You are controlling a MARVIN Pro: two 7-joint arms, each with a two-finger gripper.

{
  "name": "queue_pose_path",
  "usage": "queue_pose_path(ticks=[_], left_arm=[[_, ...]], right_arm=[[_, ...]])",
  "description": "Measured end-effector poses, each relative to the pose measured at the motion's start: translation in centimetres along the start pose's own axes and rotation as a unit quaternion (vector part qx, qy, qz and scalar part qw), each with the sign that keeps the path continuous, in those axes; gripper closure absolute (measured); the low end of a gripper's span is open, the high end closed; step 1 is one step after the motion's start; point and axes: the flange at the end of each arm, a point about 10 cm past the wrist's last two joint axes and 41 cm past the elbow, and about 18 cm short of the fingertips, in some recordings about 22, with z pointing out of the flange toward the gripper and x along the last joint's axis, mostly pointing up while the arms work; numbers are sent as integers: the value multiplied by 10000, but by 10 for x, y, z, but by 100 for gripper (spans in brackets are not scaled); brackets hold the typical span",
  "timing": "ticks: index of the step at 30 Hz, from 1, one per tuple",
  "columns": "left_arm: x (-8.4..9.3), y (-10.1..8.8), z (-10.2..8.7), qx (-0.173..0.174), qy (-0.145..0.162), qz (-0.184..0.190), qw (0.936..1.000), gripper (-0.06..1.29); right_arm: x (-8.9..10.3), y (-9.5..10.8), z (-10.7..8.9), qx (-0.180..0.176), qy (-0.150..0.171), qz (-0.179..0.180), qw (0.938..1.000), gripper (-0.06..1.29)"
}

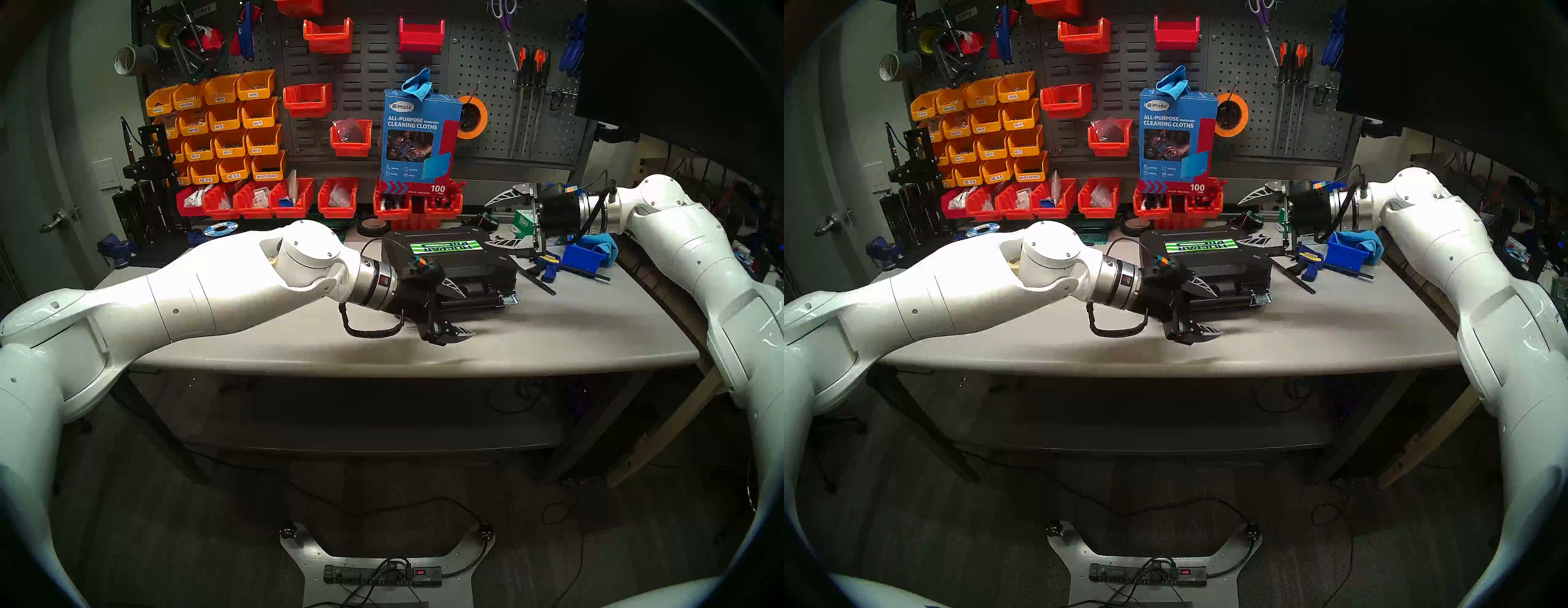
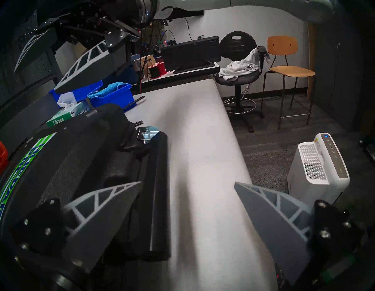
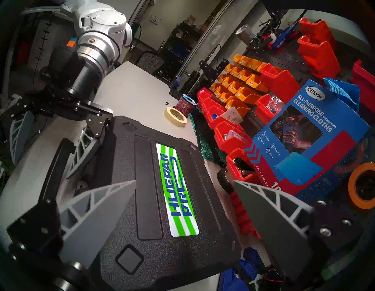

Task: Open the tool box

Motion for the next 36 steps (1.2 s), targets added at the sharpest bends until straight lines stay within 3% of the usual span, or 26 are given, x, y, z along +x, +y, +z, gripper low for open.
queue_pose_path(ticks=[3, 4, 5, 6, 7, 27, 36], left_arm=[[0, -2, 2, 18, -6, 9, 10000, 2], [0, -2, 2, 24, -9, 12, 10000, 19], [-1, -4, 2, 83, -26, 25, 10000, 86], [-1, -6, 1, 128, -27, 35, 9999, 111], [0, -8, 0, 154, -30, 51, 9999, 124], [0, -11, 6, 81, -58, 204, 9997, 125], [6, -8, 5, -87, -227, 626, 9977, 125]], right_arm=[[0, 0, 0, 0, 0, 0, 10000, -3], [0, 0, 0, -1, 0, 0, 10000, -3], [0, 0, 0, -1, 0, 0, 10000, -3], [0, 0, 0, -2, 0, 0, 10000, -3], [0, 0, 0, -3, 0, 0, 10000, -3], [0, 0, 0, -4, 0, 0, 10000, -3], [0, 0, 0, -4, 0, 1, 10000, -3]])
